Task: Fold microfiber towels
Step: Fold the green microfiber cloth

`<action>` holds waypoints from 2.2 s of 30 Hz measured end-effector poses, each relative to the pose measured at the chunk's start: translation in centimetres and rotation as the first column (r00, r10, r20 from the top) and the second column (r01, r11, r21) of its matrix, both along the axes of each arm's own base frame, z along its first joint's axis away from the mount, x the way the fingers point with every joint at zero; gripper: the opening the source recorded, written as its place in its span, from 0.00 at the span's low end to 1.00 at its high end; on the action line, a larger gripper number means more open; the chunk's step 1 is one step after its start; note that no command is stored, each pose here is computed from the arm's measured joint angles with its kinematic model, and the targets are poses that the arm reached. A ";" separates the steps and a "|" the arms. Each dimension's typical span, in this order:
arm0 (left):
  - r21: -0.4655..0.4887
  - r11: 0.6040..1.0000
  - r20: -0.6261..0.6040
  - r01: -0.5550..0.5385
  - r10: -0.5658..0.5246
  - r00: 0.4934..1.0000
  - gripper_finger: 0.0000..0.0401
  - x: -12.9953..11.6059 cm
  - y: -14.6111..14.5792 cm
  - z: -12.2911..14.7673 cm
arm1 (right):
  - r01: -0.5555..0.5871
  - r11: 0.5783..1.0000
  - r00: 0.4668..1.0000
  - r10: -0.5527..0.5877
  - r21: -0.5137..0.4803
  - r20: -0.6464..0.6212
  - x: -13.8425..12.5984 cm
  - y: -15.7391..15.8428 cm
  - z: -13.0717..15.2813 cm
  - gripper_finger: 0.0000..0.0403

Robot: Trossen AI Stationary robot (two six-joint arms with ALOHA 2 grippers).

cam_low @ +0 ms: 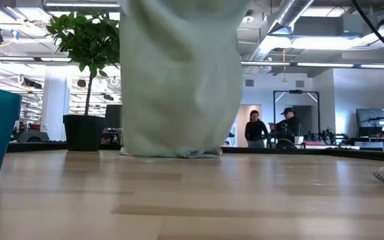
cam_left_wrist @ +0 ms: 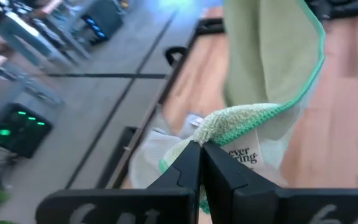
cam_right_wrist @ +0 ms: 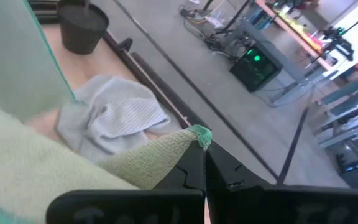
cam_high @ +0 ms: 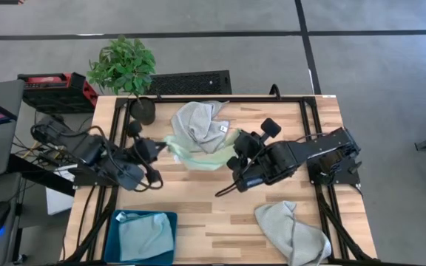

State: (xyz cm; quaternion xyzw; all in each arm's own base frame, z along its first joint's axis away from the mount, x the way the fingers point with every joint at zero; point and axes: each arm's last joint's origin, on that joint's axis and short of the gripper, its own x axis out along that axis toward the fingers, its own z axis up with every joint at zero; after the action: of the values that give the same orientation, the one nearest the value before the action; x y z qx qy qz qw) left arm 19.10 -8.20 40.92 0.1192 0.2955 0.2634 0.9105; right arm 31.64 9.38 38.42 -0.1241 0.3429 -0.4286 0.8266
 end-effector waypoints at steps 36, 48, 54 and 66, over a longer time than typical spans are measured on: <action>-0.089 0.986 -0.306 -0.144 0.110 0.946 0.00 1.2 4.1 -5.0 | 0.130 0.980 0.981 -0.104 0.153 -0.165 0.1 -4.2 -3.2 0.03; -0.382 0.916 -0.398 -0.125 -0.040 0.917 0.00 0.5 -0.2 -12.5 | 0.108 0.942 0.978 -0.043 0.318 -0.206 -1.9 2.3 -8.8 0.03; -0.475 0.879 -0.334 -0.046 -0.132 0.933 0.00 0.8 -1.8 -15.0 | 0.068 0.919 0.984 0.003 0.389 -0.180 -2.1 4.3 -11.1 0.03; -0.507 0.857 -0.332 -0.094 -0.093 0.939 0.00 0.1 -2.3 -18.0 | 0.087 0.895 0.982 -0.003 0.437 -0.189 -1.9 3.9 -14.8 0.03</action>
State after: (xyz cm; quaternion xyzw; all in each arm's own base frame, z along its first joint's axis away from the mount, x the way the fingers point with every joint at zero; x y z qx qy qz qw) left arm 19.15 -10.51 22.95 -0.0846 0.5099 0.1500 0.8428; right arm 29.78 13.33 23.66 0.0365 0.5087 -0.3451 0.7879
